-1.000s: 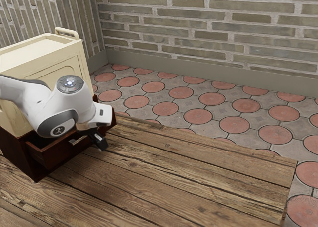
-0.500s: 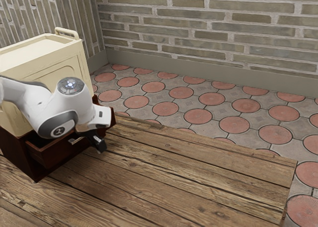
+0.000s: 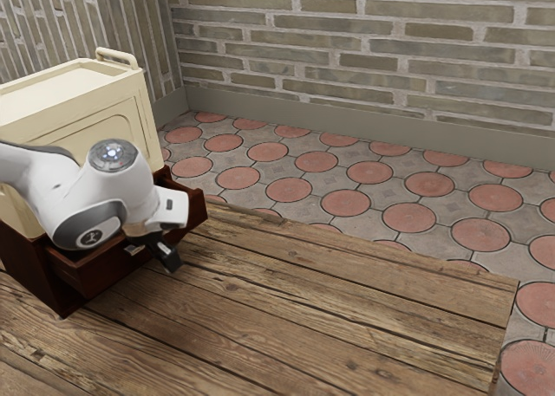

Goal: Pull the drawer handle with one arm to open the drawer

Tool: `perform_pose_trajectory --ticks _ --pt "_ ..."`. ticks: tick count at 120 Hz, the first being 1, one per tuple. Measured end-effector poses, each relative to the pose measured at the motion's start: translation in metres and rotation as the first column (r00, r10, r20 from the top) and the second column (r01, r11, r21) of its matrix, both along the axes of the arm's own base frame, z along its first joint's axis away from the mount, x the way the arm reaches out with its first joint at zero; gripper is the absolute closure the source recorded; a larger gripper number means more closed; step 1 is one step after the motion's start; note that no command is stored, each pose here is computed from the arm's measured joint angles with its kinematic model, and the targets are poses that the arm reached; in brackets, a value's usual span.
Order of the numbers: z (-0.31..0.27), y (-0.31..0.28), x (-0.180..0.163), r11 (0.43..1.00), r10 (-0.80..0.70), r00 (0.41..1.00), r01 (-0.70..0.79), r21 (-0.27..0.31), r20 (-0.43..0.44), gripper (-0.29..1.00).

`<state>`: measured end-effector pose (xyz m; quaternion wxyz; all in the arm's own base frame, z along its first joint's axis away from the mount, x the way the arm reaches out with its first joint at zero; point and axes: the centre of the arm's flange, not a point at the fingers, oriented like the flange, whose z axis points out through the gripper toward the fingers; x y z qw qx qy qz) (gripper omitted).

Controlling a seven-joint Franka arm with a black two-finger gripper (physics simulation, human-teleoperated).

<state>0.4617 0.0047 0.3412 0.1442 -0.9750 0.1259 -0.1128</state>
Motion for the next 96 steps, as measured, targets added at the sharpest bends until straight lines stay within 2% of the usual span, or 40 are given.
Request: perform_pose_trajectory --ticks 96 --pt "0.008 -0.048 -0.019 0.997 -0.075 0.996 0.074 0.004 0.042 0.00"
